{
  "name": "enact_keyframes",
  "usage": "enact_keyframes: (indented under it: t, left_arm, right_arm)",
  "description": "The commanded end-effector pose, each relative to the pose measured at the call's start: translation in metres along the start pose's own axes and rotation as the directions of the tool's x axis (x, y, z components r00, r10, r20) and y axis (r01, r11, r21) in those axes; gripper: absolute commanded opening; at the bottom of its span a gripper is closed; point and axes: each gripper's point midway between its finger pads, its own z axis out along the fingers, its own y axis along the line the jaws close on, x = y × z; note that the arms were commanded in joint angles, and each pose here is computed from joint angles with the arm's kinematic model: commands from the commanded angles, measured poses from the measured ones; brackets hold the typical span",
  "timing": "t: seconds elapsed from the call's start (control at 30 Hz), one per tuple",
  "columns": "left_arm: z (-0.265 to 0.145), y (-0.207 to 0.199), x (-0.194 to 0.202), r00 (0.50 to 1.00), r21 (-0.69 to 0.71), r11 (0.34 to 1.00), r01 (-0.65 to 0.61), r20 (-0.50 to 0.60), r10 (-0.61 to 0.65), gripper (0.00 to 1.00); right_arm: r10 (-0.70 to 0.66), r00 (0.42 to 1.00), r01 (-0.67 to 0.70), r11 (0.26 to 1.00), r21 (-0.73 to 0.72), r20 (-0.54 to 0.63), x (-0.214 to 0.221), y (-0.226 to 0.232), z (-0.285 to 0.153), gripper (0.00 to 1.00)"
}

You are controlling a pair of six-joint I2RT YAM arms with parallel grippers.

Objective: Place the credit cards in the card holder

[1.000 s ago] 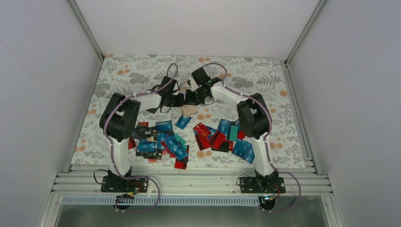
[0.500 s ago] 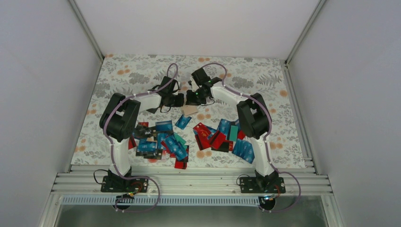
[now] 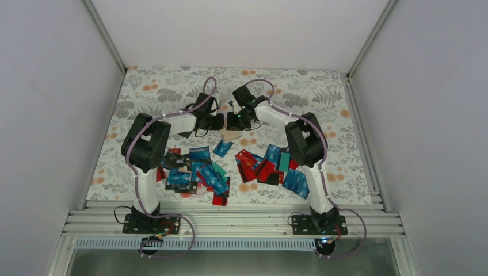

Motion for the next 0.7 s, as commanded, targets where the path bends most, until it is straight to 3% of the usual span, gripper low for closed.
enact_keyframes:
  t: [0.0,0.67]
  left_arm:
    - [0.017,0.028,0.044,0.991,-0.087,0.996,0.033,-0.13,-0.044,0.02]
    - [0.017,0.028,0.044,0.991,-0.085,0.996,0.032,-0.13,-0.043,0.02]
  right_arm:
    - [-0.017,1.0,0.017,1.0,0.015,0.016,-0.005,0.0,0.004,0.05]
    - [-0.004,1.0,0.003,0.998,0.062,0.025,-0.01,-0.01,0.01,0.04]
